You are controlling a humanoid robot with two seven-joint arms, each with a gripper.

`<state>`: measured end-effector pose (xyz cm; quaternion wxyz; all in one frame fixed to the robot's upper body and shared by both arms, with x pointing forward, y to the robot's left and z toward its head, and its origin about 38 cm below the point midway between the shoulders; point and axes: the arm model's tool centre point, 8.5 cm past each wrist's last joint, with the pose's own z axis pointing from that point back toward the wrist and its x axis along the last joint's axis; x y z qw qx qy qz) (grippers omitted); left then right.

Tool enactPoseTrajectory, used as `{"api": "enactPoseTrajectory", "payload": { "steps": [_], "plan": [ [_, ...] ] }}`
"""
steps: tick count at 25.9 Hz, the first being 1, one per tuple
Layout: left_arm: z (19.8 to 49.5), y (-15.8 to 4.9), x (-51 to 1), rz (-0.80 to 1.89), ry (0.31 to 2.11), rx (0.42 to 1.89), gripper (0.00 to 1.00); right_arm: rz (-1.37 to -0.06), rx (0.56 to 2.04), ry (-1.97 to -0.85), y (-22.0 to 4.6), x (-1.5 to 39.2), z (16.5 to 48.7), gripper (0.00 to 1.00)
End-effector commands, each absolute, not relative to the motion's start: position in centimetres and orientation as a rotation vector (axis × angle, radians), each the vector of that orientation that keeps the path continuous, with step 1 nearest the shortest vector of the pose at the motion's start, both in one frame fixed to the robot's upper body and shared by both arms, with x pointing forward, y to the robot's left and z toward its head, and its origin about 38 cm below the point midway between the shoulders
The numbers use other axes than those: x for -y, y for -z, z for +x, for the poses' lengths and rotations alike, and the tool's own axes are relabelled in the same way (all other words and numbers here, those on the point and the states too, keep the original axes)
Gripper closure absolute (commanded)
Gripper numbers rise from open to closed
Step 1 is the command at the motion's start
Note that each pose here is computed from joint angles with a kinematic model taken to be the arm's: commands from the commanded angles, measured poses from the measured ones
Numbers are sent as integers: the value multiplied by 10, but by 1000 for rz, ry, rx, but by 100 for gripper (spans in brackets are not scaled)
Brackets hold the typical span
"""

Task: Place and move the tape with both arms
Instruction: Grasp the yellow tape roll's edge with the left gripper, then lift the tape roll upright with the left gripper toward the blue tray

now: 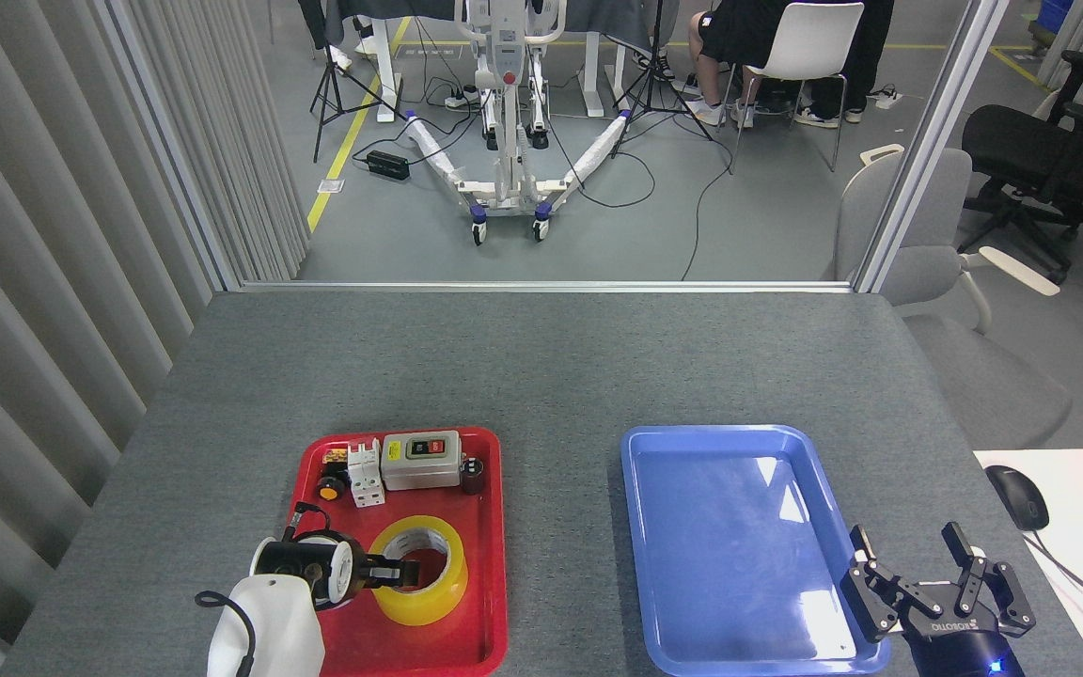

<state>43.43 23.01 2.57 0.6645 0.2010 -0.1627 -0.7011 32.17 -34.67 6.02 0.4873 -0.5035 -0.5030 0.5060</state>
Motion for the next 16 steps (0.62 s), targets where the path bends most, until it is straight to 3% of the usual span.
{"api": "enactPoseTrajectory", "payload": {
  "steps": [1,6,11,16],
  "plan": [
    [434,-25,-234,483,1591,334,38,-1238,1224,-1242,-63,344,324,0],
    [433,-24,-238,488,1594,326,56,-1253,1214,-1272,-61,334,326,0],
    [432,-26,-240,482,1582,341,96,-1251,1214,-1279,-60,334,325,0],
    [432,-31,-232,348,1505,492,100,-1243,1225,-1280,-60,329,327,0]
  ]
}}
